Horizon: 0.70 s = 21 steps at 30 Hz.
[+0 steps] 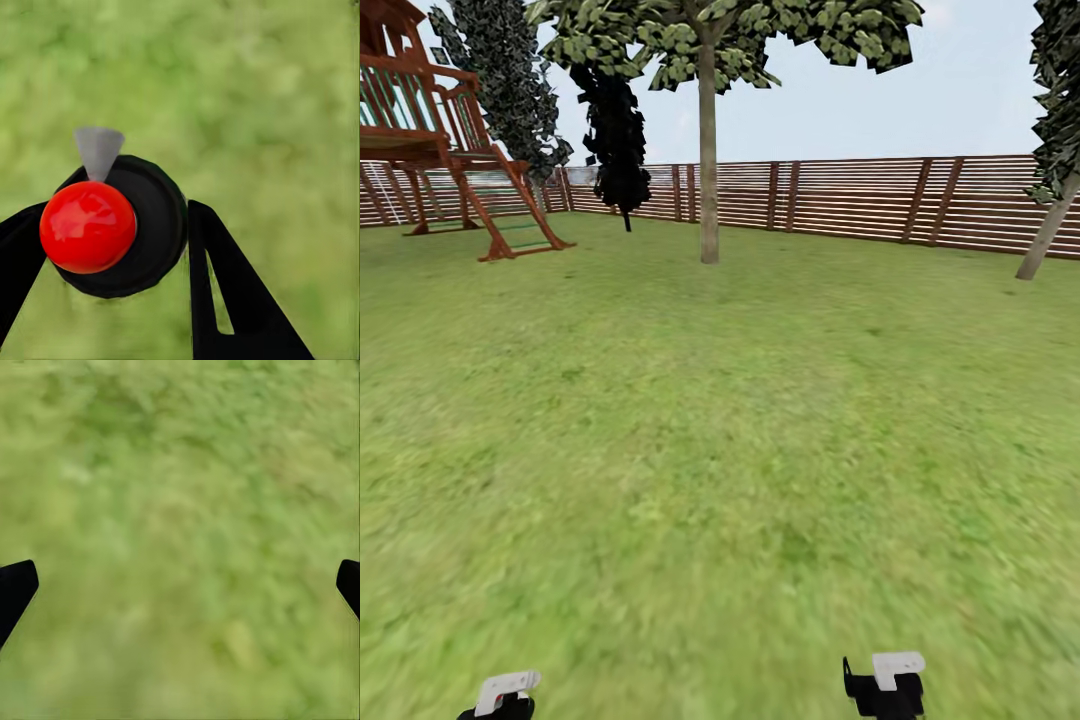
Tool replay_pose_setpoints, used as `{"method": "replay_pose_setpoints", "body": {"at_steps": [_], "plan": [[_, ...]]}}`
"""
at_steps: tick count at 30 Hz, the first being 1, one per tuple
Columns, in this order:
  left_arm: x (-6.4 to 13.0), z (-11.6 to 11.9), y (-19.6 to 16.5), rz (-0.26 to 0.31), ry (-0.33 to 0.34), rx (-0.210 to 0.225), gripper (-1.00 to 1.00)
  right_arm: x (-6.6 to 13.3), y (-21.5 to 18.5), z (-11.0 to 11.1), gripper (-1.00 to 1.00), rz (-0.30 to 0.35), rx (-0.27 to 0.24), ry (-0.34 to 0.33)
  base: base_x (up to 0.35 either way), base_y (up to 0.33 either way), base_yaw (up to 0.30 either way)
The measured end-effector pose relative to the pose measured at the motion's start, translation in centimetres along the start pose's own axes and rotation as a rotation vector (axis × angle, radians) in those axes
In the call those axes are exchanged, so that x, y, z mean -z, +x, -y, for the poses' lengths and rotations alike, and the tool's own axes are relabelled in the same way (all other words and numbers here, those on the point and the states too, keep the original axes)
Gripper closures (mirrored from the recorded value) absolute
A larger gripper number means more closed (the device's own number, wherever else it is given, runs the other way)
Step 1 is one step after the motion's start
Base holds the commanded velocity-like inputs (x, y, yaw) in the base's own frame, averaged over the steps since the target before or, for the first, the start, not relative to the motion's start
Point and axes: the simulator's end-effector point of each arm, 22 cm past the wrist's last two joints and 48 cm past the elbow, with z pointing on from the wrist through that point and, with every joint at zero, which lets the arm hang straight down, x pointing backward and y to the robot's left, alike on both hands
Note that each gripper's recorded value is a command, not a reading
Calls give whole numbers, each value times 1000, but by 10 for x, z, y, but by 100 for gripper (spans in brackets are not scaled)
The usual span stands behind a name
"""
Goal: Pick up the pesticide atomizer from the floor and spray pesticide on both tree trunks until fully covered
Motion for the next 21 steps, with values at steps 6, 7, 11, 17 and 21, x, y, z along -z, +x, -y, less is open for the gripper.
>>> {"method": "replay_pose_setpoints", "body": {"at_steps": [6,7,11,17,21], "plan": [[0,0,0,0,0,0,100,0,0,0,-100,0,0,0,340,0,0],[0,0,0,0,0,0,100,0,0,0,-100,0,0,0,340,0,0],[0,0,0,0,0,0,100,0,0,0,-100,0,0,0,340,0,0],[0,0,0,0,0,0,100,0,0,0,-100,0,-1,0,340,0,0],[0,0,0,0,0,0,100,0,0,0,-100,0,0,0,340,0,-22]]}}
